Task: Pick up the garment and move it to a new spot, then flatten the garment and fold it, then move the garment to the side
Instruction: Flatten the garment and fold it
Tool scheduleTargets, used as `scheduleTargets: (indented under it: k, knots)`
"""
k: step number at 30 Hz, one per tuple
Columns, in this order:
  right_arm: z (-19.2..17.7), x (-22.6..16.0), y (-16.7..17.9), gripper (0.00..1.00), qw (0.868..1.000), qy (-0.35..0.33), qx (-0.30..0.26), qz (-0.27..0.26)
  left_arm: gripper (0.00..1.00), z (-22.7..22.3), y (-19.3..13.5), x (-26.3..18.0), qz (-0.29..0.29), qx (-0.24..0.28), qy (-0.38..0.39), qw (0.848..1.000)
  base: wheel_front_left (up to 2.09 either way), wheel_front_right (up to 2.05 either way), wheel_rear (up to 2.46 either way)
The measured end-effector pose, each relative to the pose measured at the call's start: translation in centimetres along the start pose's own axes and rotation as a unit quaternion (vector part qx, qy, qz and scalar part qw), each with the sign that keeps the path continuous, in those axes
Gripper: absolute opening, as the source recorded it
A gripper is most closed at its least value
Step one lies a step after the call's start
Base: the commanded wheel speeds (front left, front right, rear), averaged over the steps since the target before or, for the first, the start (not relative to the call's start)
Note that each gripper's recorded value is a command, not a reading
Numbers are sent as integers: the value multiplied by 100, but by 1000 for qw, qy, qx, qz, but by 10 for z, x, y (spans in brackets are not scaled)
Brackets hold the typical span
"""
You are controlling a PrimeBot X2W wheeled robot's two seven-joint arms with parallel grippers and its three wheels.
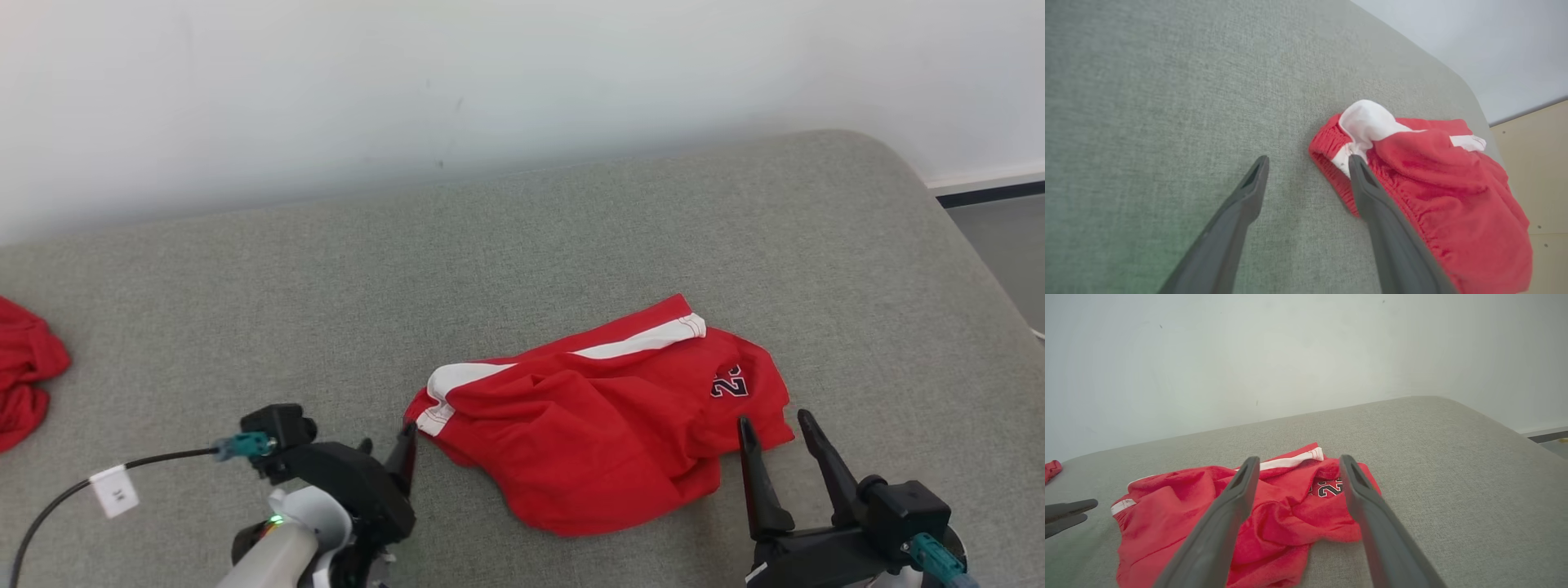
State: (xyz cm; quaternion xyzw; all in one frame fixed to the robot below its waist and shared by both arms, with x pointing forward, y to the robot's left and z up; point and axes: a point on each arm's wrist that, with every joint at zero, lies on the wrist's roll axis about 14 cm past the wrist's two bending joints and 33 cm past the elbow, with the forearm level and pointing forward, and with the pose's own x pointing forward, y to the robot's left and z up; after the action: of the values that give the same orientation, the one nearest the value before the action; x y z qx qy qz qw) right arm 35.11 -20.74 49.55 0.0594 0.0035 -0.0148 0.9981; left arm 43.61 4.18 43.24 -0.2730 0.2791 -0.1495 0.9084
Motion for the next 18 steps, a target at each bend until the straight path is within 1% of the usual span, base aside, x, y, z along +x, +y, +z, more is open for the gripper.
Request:
scheduleTargets:
  k: [4, 7, 11, 12, 13, 14, 15, 17, 18]
  knots:
    - [9, 4, -2, 100, 1000, -10, -10, -1, 100, -14, -13, 4, -8, 2, 27, 1000, 0, 0, 0]
    - [16, 6, -3, 100, 1000, -19, -14, -2, 100, -12, -23, 9, -15, -7, 27, 1000, 0, 0, 0]
    - [17, 4, -5, 100, 1000, -20, -15, -6, 100, -13, -23, 13, -3, -10, 32, 999, 0, 0, 0]
    - [17, 4, -6, 100, 1000, -20, -15, -7, 97, -14, -23, 14, -1, -10, 34, 999, 0, 0, 0]
    - [17, 3, -6, 100, 1000, -19, -14, -8, 90, -14, -23, 15, -2, -10, 35, 999, 0, 0, 0]
    - [16, 2, -7, 100, 1000, -19, -14, -9, 87, -15, -25, 16, -3, -10, 37, 999, 0, 0, 0]
    - [16, 1, -8, 100, 1000, -18, -13, -11, 81, -15, -26, 16, -5, -13, 39, 999, 0, 0, 0]
    - [15, 0, -8, 100, 1000, -17, -11, -12, 76, -17, -28, 17, -9, -18, 44, 999, 0, 0, 0]
    - [15, 0, -9, 100, 1000, -16, -10, -13, 68, -17, -29, 17, -10, -24, 44, 999, 0, 0, 0]
